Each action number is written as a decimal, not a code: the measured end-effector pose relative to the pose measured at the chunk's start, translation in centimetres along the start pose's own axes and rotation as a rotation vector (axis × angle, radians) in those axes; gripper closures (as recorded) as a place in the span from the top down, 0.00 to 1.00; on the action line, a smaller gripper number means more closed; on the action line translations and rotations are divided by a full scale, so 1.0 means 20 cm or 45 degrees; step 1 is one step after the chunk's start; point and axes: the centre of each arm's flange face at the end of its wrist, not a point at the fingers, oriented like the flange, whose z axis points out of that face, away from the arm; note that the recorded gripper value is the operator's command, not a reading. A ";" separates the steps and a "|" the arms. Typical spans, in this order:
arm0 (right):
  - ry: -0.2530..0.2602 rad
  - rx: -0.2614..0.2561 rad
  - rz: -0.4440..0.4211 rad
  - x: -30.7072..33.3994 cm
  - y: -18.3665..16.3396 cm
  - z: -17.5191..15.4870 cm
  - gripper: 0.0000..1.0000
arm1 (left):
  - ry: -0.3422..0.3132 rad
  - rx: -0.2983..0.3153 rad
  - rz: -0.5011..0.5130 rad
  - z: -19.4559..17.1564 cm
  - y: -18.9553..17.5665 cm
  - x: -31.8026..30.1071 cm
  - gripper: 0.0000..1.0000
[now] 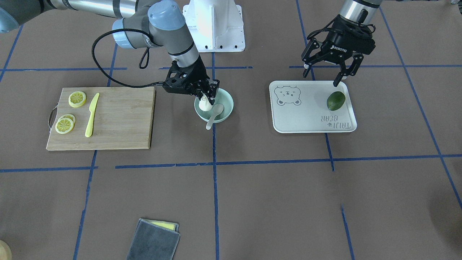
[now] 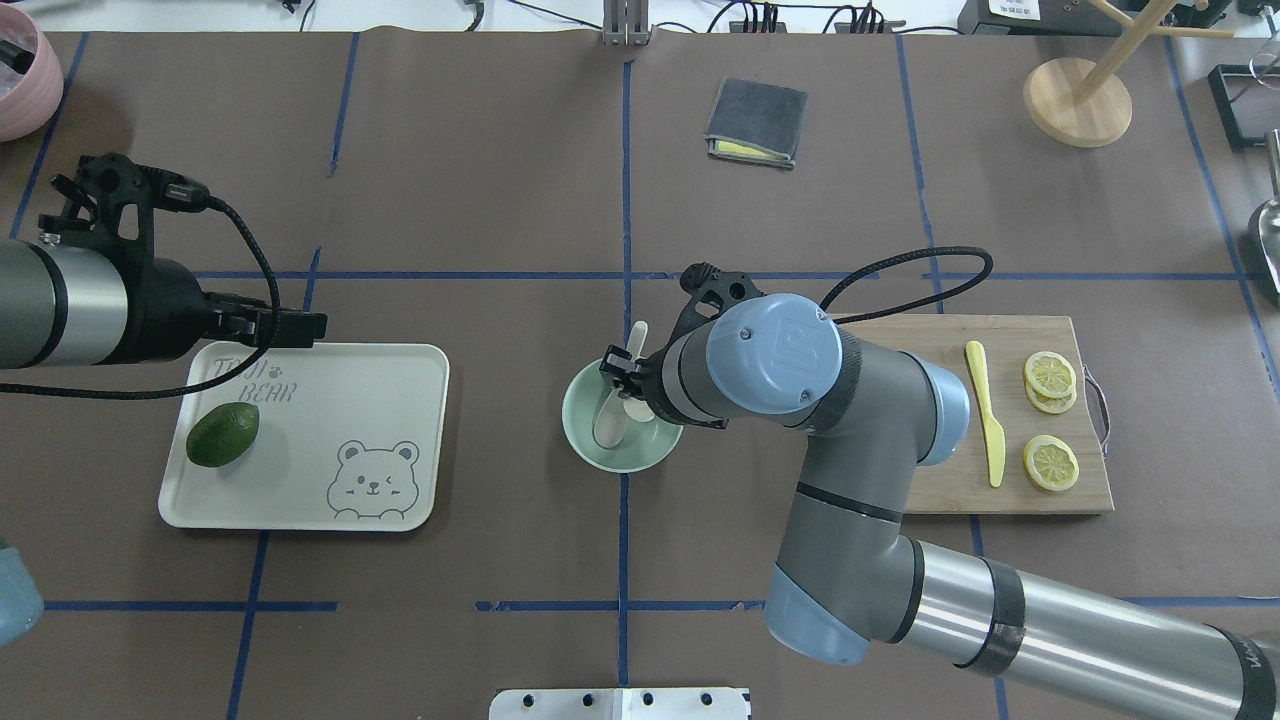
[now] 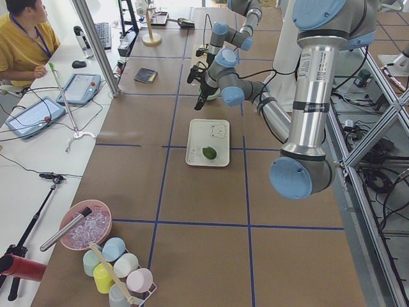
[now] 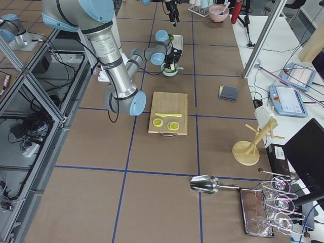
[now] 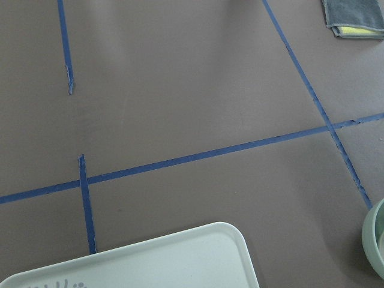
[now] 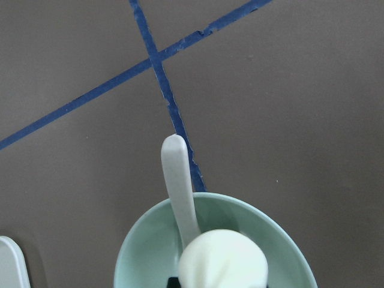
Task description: Put spoon and bun in bowl
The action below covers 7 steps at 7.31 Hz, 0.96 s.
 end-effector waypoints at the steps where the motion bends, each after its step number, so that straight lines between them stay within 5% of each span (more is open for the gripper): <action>1: 0.001 0.001 0.008 0.00 0.00 0.01 0.76 | -0.001 -0.002 -0.014 0.01 0.00 0.00 0.99; 3: -0.002 -0.003 0.020 -0.01 0.02 0.02 0.75 | -0.006 -0.006 -0.025 0.02 0.01 0.00 0.99; 4: -0.011 -0.005 0.023 -0.02 0.02 0.00 0.89 | -0.009 -0.008 -0.028 0.02 0.01 -0.01 0.99; 5: -0.029 -0.009 0.022 0.00 0.01 -0.07 1.00 | -0.019 -0.012 -0.026 0.04 0.01 -0.03 0.99; 7: -0.031 -0.046 0.040 0.30 -0.17 -0.33 1.00 | -0.059 -0.041 0.005 0.09 0.03 -0.10 0.99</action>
